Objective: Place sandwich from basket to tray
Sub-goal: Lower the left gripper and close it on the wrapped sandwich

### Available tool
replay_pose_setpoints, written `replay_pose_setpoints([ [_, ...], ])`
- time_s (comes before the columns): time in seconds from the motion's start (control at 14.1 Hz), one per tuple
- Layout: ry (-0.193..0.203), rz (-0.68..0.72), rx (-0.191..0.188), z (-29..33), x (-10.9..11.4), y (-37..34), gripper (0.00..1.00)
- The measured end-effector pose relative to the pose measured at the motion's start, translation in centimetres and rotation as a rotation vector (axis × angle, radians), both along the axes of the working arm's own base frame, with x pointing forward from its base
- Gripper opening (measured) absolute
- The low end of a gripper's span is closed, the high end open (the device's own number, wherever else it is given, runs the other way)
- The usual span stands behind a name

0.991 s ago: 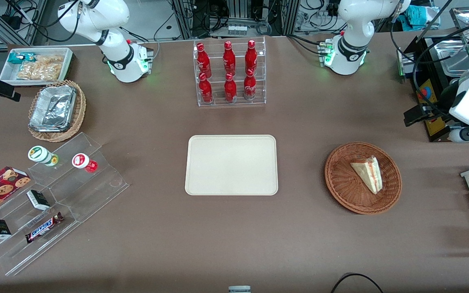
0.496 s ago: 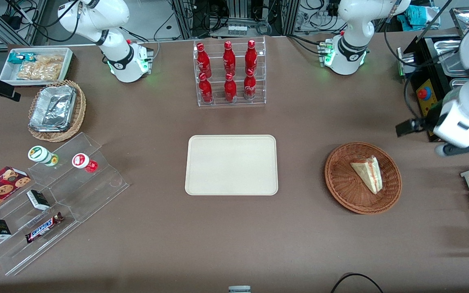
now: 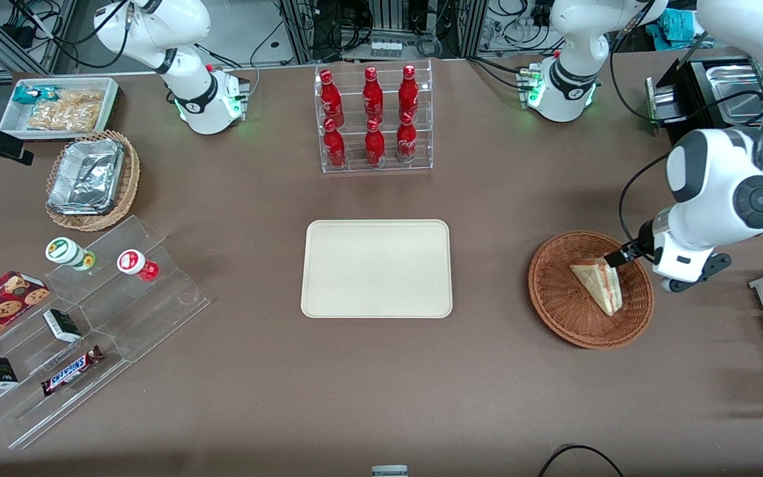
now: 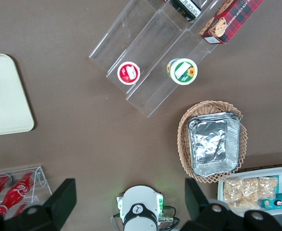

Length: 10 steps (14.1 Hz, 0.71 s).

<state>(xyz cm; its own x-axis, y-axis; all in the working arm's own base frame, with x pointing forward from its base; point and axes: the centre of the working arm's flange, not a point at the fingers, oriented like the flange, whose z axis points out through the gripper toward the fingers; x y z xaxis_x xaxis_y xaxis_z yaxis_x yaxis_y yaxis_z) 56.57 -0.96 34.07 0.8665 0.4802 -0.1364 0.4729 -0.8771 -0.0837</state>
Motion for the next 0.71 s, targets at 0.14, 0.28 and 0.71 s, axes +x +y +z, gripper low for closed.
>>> replay_pose_setpoints([
  [0.14,-0.014,0.038,0.001,-0.7,0.2,0.0,1.00],
  [0.28,-0.037,0.071,0.000,-1.2,0.7,-0.1,1.00],
  [0.71,-0.076,0.092,-0.024,-6.7,1.1,-0.2,1.00],
])
